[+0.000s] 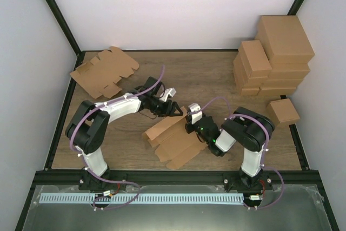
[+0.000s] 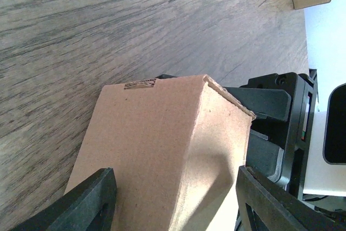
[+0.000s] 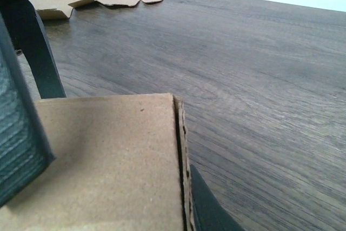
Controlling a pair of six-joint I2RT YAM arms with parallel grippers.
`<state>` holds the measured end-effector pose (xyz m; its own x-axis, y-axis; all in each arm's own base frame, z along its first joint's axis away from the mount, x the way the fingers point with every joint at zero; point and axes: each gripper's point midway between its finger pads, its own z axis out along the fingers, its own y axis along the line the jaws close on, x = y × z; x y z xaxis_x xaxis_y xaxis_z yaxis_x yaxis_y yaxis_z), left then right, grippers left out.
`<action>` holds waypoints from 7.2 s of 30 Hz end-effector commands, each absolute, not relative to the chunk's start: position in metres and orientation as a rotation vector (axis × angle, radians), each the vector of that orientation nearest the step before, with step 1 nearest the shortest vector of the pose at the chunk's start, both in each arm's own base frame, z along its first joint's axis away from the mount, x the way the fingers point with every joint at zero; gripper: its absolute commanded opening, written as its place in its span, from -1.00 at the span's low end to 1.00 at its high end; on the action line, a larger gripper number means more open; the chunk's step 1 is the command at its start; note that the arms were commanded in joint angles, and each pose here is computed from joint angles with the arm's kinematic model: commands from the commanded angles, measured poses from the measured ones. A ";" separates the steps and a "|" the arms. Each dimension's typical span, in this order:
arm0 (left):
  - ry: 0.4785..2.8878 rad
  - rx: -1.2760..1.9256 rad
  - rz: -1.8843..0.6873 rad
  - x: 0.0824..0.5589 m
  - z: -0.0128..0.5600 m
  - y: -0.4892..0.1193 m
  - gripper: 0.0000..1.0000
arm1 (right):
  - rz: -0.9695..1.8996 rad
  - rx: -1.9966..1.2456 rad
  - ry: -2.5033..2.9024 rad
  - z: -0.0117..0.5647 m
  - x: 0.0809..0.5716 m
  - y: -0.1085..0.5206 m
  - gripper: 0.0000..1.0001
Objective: Fold the paper box
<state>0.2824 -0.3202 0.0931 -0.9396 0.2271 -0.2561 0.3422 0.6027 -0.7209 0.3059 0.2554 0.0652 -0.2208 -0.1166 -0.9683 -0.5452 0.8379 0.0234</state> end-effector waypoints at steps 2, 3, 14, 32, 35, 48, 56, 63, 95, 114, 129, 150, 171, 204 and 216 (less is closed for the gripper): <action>2.664 0.501 -1.315 0.273 0.106 -0.323 0.35 | 0.427 -0.434 1.742 0.082 0.319 0.257 -0.84; 2.652 0.495 -1.287 0.276 0.109 -0.322 0.40 | 0.427 -0.433 1.744 0.082 0.318 0.256 -0.79; 2.505 0.502 -1.138 0.285 0.162 -0.306 1.00 | 0.422 -0.420 1.776 0.086 0.308 0.244 -0.53; 2.385 0.402 -0.878 0.263 0.204 -0.245 1.00 | 0.444 -0.484 1.759 0.081 0.310 0.258 -0.42; 2.371 0.362 -0.839 0.258 0.208 -0.234 1.00 | 0.453 -0.503 1.747 0.085 0.314 0.259 -0.34; 2.399 0.338 -0.836 0.246 0.197 -0.225 1.00 | 0.581 -0.663 1.701 0.091 0.324 0.273 -0.44; 2.374 0.334 -0.802 0.245 0.213 -0.218 1.00 | 0.577 -0.669 1.698 0.094 0.331 0.277 -0.99; 2.300 0.340 -0.808 0.243 0.252 -0.214 1.00 | 0.578 -0.588 1.711 0.102 0.327 0.260 -0.99; 2.399 0.003 -1.115 0.224 0.260 -0.238 0.85 | 0.885 0.399 1.687 0.172 0.356 0.157 -0.99; 2.458 0.130 -0.830 0.269 0.222 -0.272 -0.93 | 1.043 0.353 1.753 0.147 0.338 0.179 -0.45; 2.841 0.365 -0.266 0.249 0.197 -0.224 -0.92 | 1.135 0.030 2.115 0.112 0.263 0.206 0.97; 2.708 0.411 -0.687 0.237 0.213 -0.266 0.18 | 1.254 -0.190 2.037 0.189 0.270 0.230 0.95; 2.698 0.417 -0.704 0.236 0.192 -0.267 0.22 | 1.149 -0.026 2.046 0.217 0.319 0.221 0.67; 2.287 -0.342 -1.216 0.287 0.187 -0.157 0.21 | 1.179 -0.147 2.093 0.195 0.318 0.235 0.65; 2.286 0.034 -1.416 0.271 0.216 -0.203 0.18 | 1.193 -0.212 2.158 0.157 0.328 0.248 0.59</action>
